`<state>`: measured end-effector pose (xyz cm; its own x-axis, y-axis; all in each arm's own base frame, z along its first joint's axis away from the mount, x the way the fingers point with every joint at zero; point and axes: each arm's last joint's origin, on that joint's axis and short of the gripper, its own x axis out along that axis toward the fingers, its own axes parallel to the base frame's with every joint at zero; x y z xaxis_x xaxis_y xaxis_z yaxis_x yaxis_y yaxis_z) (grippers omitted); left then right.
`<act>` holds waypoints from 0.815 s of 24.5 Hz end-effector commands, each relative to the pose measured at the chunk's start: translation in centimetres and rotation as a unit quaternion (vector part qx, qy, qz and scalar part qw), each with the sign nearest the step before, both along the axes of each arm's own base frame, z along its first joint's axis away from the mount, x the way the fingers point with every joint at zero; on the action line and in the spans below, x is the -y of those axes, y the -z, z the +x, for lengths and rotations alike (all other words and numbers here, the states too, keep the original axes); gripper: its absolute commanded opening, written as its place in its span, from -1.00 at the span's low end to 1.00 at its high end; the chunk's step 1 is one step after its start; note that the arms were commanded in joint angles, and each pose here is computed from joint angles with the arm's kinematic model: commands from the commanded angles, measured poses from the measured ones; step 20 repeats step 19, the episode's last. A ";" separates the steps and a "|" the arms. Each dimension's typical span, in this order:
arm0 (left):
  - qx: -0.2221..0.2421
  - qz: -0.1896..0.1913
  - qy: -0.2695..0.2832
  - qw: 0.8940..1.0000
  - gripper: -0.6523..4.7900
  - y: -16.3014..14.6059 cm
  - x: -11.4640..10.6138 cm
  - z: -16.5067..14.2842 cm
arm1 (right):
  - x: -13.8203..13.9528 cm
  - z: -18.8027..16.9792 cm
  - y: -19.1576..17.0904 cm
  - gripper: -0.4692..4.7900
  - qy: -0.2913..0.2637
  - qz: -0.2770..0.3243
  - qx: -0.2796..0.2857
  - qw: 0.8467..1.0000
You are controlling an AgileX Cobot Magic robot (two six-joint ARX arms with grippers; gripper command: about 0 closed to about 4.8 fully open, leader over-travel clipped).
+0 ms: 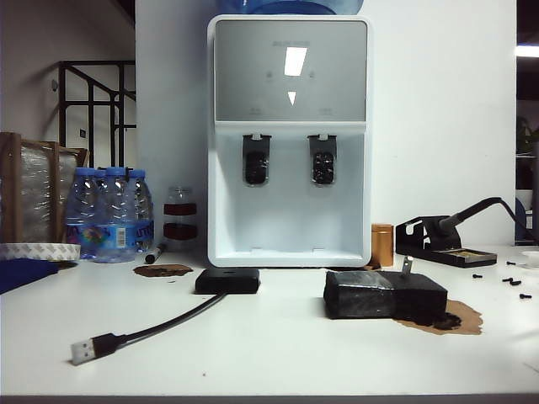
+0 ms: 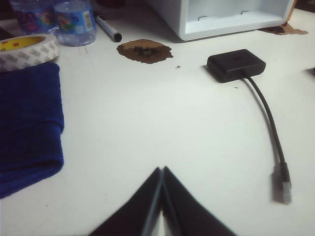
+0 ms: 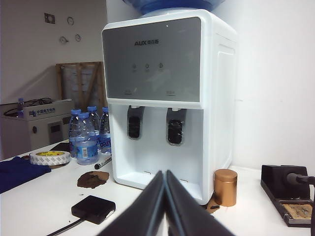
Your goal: Take the USB flash drive out of the black sponge and insert it into the slot on top of the black USB adpator box.
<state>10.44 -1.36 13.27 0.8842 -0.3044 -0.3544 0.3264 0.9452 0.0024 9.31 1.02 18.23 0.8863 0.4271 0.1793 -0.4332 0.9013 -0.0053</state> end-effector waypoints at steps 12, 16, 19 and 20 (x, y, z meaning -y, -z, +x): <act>0.001 0.000 -0.001 1.000 -0.78 0.0 0.0 0.0 | 0.5 0.0 0.0 -0.83 0.024 0.002 0.002 1.000; 0.001 0.000 -0.001 1.000 -0.78 0.0 0.0 0.0 | 0.9 0.1 0.0 -0.82 0.047 0.002 0.003 0.999; 0.001 0.000 -0.001 1.000 -0.78 0.0 0.0 0.0 | 0.9 0.1 0.0 -0.83 0.049 0.002 0.002 0.999; 0.001 0.000 -0.001 1.000 -0.78 0.0 0.0 0.0 | 0.9 0.1 0.0 -0.83 0.049 0.002 0.002 0.999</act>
